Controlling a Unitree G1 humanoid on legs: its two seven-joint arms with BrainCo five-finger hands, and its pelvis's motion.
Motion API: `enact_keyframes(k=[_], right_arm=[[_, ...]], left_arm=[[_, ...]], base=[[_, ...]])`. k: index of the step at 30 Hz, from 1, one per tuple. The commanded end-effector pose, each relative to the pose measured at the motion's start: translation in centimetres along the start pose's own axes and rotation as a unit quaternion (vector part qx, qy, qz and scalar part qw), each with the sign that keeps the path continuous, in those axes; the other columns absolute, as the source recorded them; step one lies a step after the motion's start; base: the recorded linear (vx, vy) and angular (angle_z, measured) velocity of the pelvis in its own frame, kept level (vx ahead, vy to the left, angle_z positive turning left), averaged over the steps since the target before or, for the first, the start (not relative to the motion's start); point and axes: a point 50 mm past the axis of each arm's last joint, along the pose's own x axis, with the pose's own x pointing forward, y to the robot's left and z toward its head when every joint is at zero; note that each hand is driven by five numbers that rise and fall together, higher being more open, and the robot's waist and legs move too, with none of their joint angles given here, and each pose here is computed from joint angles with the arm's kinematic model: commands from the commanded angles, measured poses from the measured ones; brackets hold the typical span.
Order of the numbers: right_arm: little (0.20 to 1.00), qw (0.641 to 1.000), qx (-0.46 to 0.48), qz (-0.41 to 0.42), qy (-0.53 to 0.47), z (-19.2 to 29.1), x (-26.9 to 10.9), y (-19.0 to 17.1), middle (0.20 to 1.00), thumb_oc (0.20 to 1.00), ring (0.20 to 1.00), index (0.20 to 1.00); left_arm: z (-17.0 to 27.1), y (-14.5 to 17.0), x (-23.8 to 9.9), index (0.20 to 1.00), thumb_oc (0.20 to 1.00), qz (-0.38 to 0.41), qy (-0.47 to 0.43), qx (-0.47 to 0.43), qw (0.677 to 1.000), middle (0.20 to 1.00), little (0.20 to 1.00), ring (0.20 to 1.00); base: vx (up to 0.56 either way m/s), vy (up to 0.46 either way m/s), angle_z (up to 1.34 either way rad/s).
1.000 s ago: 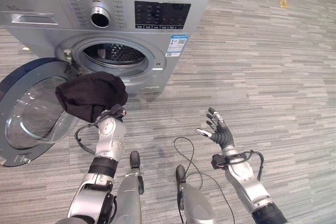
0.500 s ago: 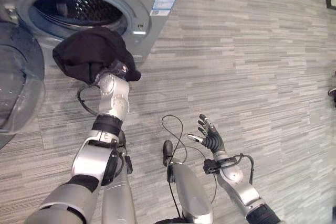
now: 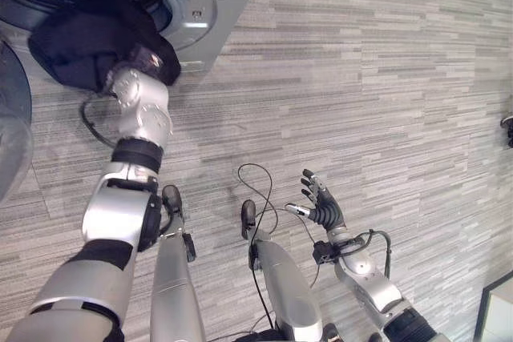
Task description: Grab the laundry basket,head to the washer,open it,put in the laundry and shut it.
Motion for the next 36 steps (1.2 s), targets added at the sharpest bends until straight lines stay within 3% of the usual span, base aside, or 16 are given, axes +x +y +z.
enact_keyframes(k=[1, 16, 31, 36], right_arm=[[1.000, 0.997, 0.008, -0.038, -0.060, 2.3, -0.1, -2.4, 1.000, 1.000, 1.000, 1.000], [1.000, 0.992, -0.039, -0.059, -0.105, 5.1, -0.4, -5.6, 1.000, 1.000, 1.000, 1.000], [1.000, 0.993, -0.066, -0.043, -0.089, 5.1, -2.0, -6.7, 1.000, 1.000, 1.000, 1.000], [1.000, 0.987, -0.093, -0.063, -0.112, 6.4, -2.0, -7.9, 1.000, 1.000, 1.000, 1.000]], left_arm=[[4.1, -2.0, 0.7, 0.200, 0.200, -0.026, -0.078, -0.015, 0.997, 0.200, 0.200, 0.200], [9.7, -8.5, -0.5, 0.200, 0.200, -0.105, -0.146, -0.019, 0.984, 0.200, 0.200, 0.200], [10.4, -9.2, -0.2, 0.200, 0.200, -0.111, -0.141, 0.020, 0.984, 0.200, 0.200, 0.200], [13.3, -9.9, 0.4, 0.200, 0.200, -0.114, -0.164, 0.058, 0.978, 0.200, 0.200, 0.200]], base=[[0.06, -0.005, 0.00], [0.03, 0.023, 0.03], [0.01, -0.015, 0.04], [0.03, 0.029, 0.01]])
